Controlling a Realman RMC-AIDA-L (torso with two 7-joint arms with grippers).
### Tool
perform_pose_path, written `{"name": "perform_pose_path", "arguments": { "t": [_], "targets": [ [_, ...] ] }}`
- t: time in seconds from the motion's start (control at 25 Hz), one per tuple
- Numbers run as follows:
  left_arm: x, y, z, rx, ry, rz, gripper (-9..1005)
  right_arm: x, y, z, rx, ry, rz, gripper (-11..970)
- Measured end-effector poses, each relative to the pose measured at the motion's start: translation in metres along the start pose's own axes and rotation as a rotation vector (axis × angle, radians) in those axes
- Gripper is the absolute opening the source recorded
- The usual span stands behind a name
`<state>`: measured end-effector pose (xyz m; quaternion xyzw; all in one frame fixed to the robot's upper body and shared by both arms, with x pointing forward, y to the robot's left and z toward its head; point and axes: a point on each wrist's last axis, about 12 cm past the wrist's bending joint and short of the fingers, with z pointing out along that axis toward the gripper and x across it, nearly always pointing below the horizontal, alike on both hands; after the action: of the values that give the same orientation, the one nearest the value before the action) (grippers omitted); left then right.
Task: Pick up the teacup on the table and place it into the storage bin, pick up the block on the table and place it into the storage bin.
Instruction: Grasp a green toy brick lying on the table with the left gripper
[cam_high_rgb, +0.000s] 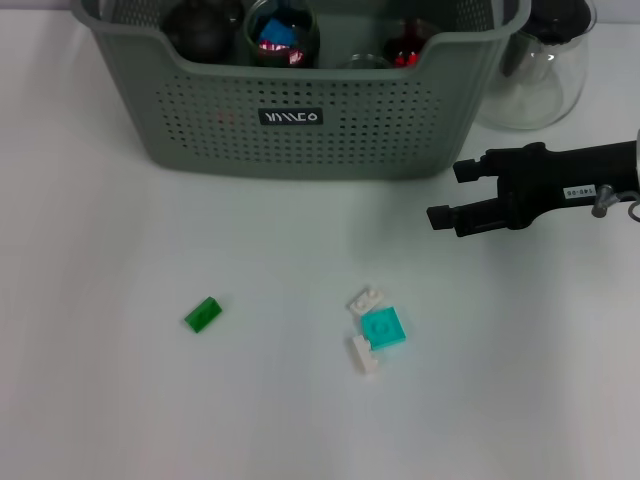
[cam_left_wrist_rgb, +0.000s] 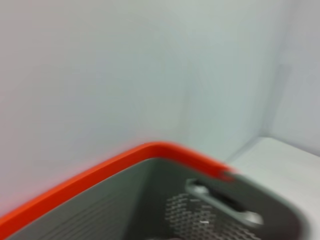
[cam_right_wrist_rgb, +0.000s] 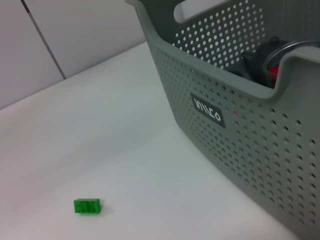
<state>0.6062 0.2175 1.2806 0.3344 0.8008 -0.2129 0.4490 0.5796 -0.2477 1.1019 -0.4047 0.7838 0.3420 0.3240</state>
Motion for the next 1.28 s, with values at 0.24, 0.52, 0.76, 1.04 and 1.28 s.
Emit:
{"name": "perform_pose_path", "arguments": {
  "t": [0.24, 0.52, 0.76, 1.04, 1.28],
  "targets": [
    [0.031, -0.039, -0.046, 0.126, 0.131, 0.212, 934, 0.0, 0.0, 0.0, 0.0, 0.0, 0.0, 940],
    [0.08, -0.042, -0.046, 0.183, 0.341, 0.29, 919, 0.003, -0.001, 0.001, 0.013, 0.0, 0.017, 941],
    [0.101, -0.037, -0.026, 0.279, 0.487, 0.443, 903, 0.008, -0.001, 0.004, 0.003, -0.013, 0.061, 941],
    [0.111, -0.049, 0.002, 0.406, 0.659, 0.7, 885, 0.013, 0.0, 0.012, 0.003, -0.019, 0.121, 941],
    [0.112, -0.064, 0.024, 0.496, 0.704, 0.886, 870, 0.012, 0.0, 0.017, 0.004, -0.022, 0.145, 941]
  ]
}}
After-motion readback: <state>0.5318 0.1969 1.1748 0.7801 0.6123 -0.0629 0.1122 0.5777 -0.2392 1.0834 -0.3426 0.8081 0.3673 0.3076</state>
